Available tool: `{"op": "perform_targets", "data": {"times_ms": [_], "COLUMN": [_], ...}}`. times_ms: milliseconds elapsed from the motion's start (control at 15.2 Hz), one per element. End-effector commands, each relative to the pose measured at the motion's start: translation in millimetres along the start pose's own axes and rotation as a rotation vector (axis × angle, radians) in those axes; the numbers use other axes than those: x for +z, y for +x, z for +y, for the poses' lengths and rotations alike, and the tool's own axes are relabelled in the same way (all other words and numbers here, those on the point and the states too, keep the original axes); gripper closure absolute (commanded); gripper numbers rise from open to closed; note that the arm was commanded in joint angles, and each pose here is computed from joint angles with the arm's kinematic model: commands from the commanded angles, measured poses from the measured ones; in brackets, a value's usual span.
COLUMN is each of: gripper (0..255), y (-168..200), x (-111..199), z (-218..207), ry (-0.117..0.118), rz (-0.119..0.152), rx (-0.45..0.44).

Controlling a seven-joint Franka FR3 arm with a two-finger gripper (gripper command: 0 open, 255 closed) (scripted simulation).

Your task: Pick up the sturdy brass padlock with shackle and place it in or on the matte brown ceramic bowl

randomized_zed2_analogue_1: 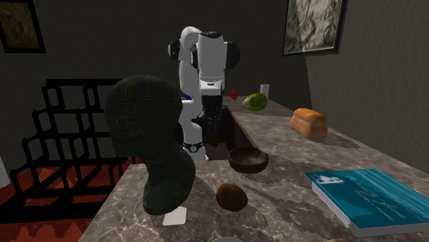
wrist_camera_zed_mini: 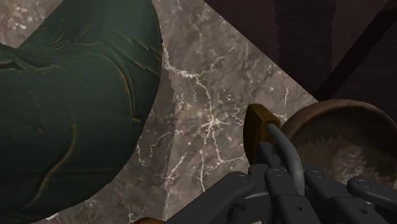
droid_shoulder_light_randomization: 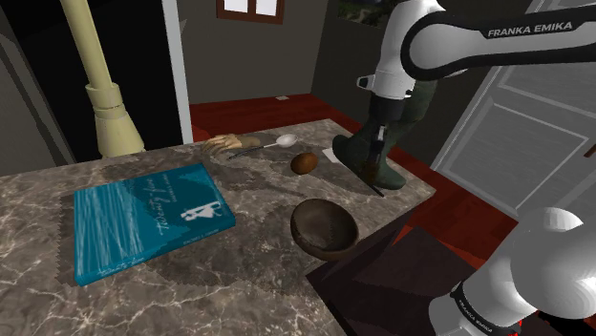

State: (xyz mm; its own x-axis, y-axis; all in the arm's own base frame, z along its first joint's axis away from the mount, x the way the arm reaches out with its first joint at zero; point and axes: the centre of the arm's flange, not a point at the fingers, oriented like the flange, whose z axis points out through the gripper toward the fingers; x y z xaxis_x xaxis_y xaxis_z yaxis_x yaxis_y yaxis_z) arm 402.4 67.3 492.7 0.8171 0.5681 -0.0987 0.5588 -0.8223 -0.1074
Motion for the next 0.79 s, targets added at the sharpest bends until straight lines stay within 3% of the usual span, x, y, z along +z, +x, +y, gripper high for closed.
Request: {"op": "perform_targets", "data": {"times_ms": [0, 726], "gripper": [255, 255], "y": [5.0, 65.2], "x": [-5.3, -12.5], "z": [-11.7, -144.8], "ry": [0.000, 0.000], "rz": [0.000, 0.000], "rx": [0.000, 0.000]}}
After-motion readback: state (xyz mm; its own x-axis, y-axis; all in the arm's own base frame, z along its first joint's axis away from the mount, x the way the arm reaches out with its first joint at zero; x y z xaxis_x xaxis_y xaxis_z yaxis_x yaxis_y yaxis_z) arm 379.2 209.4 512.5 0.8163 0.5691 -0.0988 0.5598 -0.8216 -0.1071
